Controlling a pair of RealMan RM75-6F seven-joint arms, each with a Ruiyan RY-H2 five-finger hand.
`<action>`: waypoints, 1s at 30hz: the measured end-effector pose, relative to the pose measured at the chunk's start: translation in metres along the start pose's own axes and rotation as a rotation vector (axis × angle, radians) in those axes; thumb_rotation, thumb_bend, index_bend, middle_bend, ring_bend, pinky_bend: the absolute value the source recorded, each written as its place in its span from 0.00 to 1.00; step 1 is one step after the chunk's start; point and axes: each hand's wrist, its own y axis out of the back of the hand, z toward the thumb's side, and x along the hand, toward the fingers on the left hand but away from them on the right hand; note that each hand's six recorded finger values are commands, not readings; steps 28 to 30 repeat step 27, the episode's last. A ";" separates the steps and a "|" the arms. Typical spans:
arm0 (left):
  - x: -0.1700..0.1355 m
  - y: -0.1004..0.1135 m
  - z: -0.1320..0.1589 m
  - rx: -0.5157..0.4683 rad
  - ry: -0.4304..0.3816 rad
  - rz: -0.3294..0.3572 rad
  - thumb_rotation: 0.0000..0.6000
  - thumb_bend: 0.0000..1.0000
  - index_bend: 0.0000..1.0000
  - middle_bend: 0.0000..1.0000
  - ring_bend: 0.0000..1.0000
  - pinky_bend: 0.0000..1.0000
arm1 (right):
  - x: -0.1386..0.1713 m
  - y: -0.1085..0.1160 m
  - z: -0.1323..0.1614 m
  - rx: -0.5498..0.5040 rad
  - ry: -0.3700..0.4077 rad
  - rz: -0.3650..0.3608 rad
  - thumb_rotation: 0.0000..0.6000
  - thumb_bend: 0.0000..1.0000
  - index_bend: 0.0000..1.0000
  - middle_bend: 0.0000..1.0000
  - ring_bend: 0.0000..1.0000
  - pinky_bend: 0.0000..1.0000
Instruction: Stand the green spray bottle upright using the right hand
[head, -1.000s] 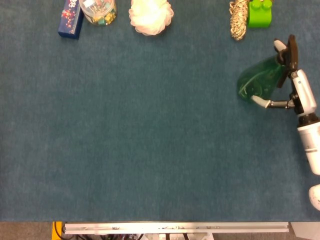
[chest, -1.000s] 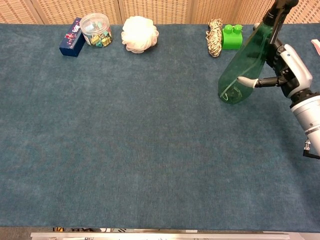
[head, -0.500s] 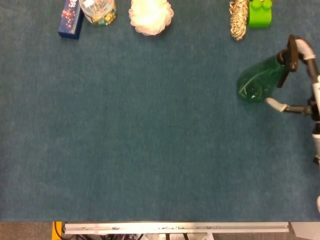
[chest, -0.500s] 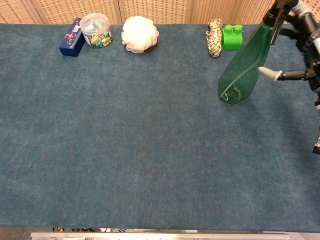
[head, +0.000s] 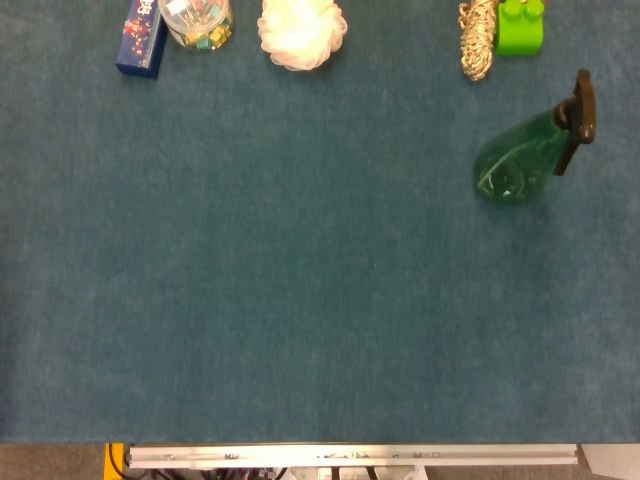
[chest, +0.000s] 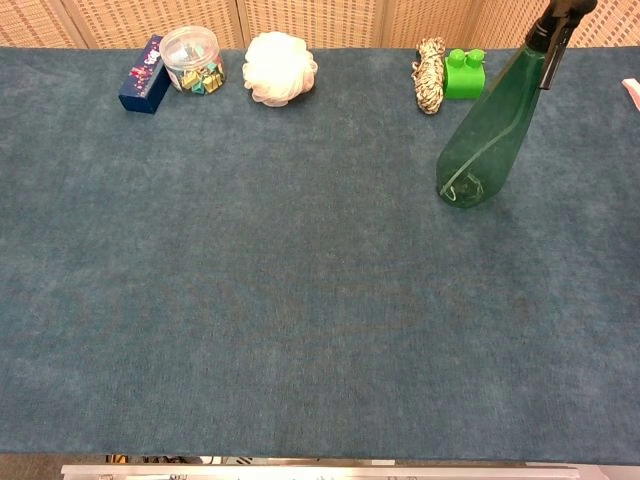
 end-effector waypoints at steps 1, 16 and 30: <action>0.000 0.000 0.000 0.000 0.000 0.000 1.00 0.04 0.41 0.25 0.16 0.33 | 0.001 0.005 0.001 0.031 0.006 -0.012 1.00 0.00 0.00 0.01 0.00 0.12; 0.005 -0.002 0.010 -0.026 -0.018 -0.003 1.00 0.04 0.41 0.25 0.16 0.33 | 0.012 0.060 -0.014 0.787 -0.228 0.047 1.00 0.00 0.08 0.09 0.00 0.12; 0.013 -0.003 0.013 -0.050 -0.031 -0.013 1.00 0.04 0.41 0.25 0.16 0.33 | 0.022 0.104 -0.031 1.036 -0.496 0.192 1.00 0.00 0.08 0.09 0.00 0.12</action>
